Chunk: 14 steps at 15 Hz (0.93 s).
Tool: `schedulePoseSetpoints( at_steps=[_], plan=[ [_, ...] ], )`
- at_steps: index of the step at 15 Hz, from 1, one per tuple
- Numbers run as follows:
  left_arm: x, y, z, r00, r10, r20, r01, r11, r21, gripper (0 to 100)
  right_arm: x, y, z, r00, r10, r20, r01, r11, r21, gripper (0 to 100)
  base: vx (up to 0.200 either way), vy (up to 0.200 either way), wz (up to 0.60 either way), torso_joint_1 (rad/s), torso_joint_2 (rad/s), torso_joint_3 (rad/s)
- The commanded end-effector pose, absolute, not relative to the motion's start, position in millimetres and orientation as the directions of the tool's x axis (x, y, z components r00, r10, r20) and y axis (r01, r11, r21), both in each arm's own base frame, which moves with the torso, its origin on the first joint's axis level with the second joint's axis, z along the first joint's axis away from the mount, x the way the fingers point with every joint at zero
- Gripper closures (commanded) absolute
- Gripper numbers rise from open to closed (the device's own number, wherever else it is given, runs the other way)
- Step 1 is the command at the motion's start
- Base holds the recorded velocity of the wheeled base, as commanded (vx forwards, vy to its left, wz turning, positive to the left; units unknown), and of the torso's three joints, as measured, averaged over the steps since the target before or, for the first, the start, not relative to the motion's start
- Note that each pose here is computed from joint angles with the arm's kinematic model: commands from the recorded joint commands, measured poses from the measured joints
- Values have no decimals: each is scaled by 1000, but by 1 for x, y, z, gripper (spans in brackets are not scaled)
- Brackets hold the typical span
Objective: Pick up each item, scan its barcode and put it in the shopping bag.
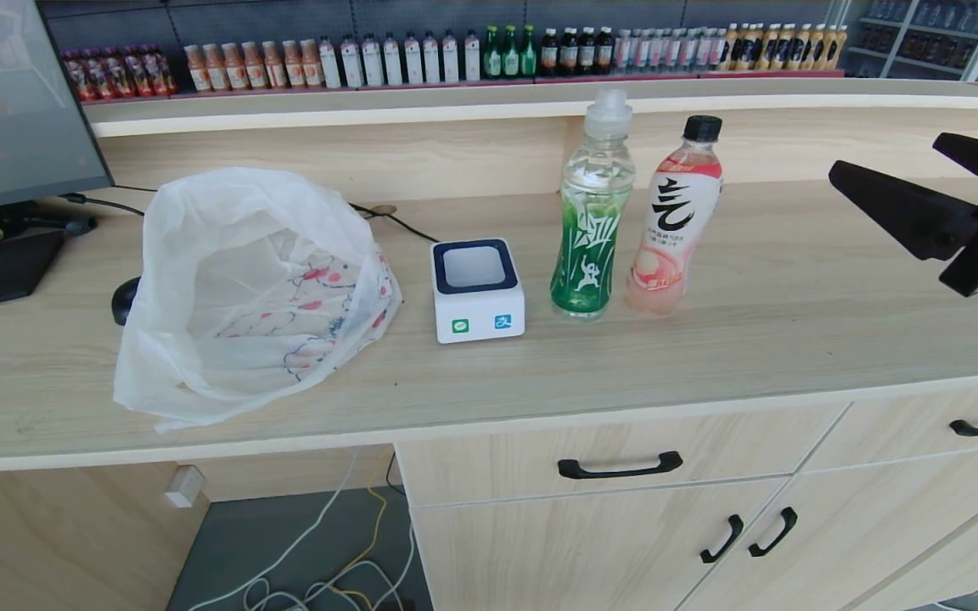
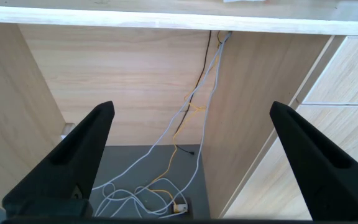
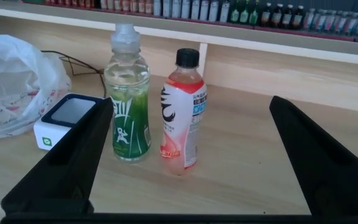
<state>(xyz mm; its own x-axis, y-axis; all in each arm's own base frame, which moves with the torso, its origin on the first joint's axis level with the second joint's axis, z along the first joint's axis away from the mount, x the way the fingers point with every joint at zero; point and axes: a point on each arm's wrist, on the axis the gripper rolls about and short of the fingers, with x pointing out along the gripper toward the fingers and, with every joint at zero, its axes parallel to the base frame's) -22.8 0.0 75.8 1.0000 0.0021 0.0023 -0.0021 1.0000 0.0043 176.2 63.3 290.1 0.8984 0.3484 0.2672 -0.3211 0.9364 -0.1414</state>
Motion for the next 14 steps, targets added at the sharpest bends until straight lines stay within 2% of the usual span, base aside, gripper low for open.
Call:
schedulePoseSetpoints(
  at_steps=[1, 7, 11, 14],
  plan=[
    [-23, 0, 76, 1000, 3, 3, -3, 1000, 5, 0, 200, 74, 279, 908, 364, 210, -339, 930, -144, 0, 0, 0, 0, 0, 0, 0],
    [-23, 0, 76, 1000, 3, 3, -3, 1000, 5, 0, 221, 104, 278, 880, 432, 200, -409, 901, -145, 0, 0, 0, 0, 0, 0, 0],
    [-23, 0, 76, 1000, 3, 3, -3, 1000, 5, 0, 225, 146, 283, 880, 428, 205, -413, 904, -112, 0, 0, 0, 0, 0, 0, 0],
    [-23, 0, 76, 1000, 3, 3, -3, 1000, 5, 0, 237, 156, 278, 890, 416, 185, -402, 909, -111, 0, 0, 0, 0, 0, 0, 0]
  ],
)
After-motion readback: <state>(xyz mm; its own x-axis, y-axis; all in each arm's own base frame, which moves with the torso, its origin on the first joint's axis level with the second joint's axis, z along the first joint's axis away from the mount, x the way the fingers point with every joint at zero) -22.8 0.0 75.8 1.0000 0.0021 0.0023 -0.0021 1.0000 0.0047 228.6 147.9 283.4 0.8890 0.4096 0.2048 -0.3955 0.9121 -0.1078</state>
